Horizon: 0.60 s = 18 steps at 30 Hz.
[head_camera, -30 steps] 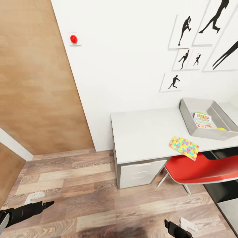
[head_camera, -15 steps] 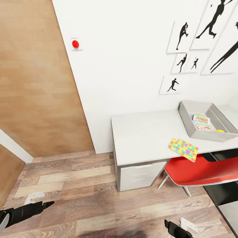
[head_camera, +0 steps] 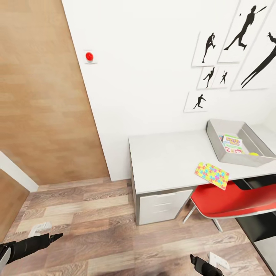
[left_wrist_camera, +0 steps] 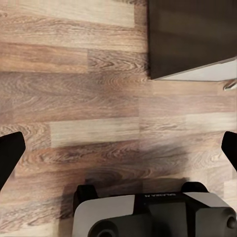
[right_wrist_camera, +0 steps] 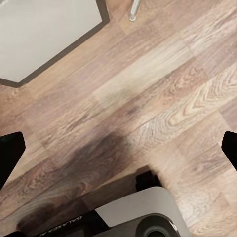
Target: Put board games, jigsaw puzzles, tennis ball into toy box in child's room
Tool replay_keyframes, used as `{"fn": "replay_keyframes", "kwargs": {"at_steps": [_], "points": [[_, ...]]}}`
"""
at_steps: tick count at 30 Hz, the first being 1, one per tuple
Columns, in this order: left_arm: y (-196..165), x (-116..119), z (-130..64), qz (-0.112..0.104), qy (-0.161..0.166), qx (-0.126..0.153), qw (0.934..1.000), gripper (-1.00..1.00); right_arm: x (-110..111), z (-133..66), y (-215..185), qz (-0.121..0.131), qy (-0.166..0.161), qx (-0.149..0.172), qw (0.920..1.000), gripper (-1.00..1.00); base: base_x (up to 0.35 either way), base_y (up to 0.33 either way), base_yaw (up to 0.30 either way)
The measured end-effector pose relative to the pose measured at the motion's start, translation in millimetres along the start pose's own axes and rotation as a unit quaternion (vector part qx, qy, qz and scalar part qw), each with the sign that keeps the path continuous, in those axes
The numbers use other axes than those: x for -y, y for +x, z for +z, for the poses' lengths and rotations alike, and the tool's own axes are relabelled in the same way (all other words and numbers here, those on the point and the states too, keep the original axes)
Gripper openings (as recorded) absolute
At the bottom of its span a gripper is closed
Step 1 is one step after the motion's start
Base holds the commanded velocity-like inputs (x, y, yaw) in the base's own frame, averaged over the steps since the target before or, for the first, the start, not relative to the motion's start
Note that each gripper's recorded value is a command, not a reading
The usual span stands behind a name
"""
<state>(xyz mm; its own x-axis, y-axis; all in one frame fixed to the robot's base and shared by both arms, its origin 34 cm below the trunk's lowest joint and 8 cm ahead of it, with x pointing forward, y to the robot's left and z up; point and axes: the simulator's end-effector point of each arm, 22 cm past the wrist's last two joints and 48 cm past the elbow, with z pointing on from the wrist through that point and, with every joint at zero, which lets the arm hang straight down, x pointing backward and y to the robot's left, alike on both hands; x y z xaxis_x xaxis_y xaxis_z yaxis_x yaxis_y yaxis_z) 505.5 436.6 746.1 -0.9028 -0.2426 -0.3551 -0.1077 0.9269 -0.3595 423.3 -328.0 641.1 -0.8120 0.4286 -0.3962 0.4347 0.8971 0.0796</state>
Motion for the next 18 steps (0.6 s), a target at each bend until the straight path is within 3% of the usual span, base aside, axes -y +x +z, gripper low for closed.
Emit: {"fn": "replay_keyframes", "kwargs": {"at_steps": [18], "points": [[-10.6,4.9,-6.9,0.004,0.003,0.013,0.9999,1.0,-11.4,-4.5,-12.3,0.002,-0.022,0.013,0.9997,1.0,0.0,0.0,0.0]]}}
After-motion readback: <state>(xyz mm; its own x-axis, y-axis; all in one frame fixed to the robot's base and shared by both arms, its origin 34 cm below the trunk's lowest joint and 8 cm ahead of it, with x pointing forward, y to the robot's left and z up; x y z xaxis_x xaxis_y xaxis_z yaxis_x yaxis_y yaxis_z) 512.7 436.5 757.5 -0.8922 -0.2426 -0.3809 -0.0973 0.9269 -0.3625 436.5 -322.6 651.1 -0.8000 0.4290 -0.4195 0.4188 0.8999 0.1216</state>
